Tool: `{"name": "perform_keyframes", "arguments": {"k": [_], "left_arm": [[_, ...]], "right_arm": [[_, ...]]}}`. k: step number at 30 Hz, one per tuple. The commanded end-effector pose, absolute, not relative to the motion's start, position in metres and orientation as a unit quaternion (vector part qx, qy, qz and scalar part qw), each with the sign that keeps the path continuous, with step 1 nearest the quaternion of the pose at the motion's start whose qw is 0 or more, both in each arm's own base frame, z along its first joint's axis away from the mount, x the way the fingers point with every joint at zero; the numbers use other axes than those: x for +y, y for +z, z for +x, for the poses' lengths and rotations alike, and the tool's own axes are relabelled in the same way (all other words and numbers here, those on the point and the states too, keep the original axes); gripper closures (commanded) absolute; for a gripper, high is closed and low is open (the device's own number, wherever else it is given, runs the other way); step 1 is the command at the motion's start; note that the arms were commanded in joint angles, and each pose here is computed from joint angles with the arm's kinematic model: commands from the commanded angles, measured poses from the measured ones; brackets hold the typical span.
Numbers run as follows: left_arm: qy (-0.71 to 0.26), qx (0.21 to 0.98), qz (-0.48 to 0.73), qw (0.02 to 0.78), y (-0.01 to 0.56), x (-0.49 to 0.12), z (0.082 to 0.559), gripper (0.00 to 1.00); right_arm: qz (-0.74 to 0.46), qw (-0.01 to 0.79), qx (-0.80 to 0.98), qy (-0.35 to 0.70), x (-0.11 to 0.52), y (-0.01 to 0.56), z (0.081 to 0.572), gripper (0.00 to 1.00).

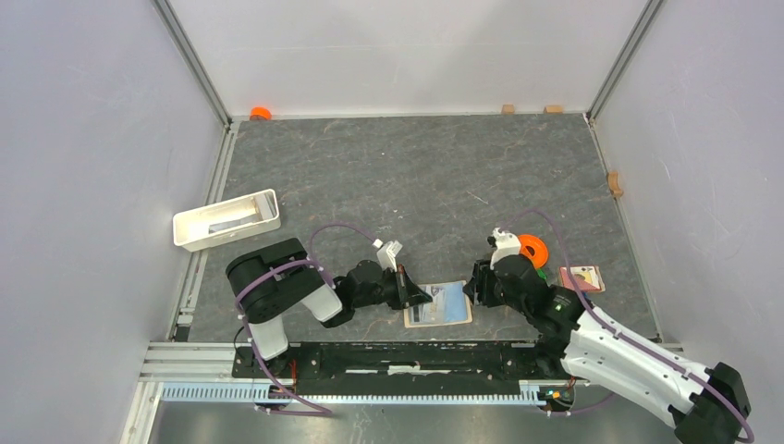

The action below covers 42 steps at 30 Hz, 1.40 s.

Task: Put the credit cards into the card holder
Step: Insert the credit card into the card holder.

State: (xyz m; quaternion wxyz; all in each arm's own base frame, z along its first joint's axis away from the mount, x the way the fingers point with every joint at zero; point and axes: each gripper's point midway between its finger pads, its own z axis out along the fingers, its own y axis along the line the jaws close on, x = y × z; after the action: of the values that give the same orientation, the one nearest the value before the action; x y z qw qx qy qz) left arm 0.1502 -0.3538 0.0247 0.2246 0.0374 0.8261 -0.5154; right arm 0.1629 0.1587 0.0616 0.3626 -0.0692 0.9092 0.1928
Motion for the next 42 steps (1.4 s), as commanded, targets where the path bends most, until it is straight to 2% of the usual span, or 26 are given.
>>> {"name": "perform_keyframes", "arguments": {"k": [1, 13, 19, 25, 29, 35, 42], "left_arm": [[-0.463, 0.857, 0.014, 0.226, -0.003, -0.335, 0.153, 0.98], [-0.462, 0.857, 0.008, 0.228, -0.003, -0.332, 0.153, 0.98], [-0.465, 0.853, -0.007, 0.235, -0.002, -0.329, 0.156, 0.98], [-0.474, 0.847, -0.03, 0.239, -0.004, -0.327, 0.158, 0.98], [-0.478, 0.842, -0.041, 0.246, -0.003, -0.325, 0.16, 0.98], [-0.46, 0.845, -0.043, 0.268, -0.004, -0.316, 0.165, 0.98], [-0.477, 0.842, -0.028, 0.252, -0.004, -0.332, 0.16, 0.98]], "right_arm": [[-0.069, 0.342, 0.905, 0.243, 0.175, 0.061, 0.153, 0.48], [-0.07, 0.283, 0.912, 0.287, 0.184, 0.021, 0.127, 0.43], [-0.063, 0.259, 0.918, 0.293, 0.184, 0.006, 0.118, 0.6], [-0.056, 0.24, 0.935, 0.253, 0.168, -0.012, 0.111, 0.87], [-0.056, 0.234, 0.939, 0.246, 0.164, -0.017, 0.108, 0.99], [-0.055, 0.233, 0.941, 0.239, 0.161, -0.019, 0.107, 1.0], [-0.057, 0.235, 0.941, 0.238, 0.161, -0.017, 0.109, 1.0]]}}
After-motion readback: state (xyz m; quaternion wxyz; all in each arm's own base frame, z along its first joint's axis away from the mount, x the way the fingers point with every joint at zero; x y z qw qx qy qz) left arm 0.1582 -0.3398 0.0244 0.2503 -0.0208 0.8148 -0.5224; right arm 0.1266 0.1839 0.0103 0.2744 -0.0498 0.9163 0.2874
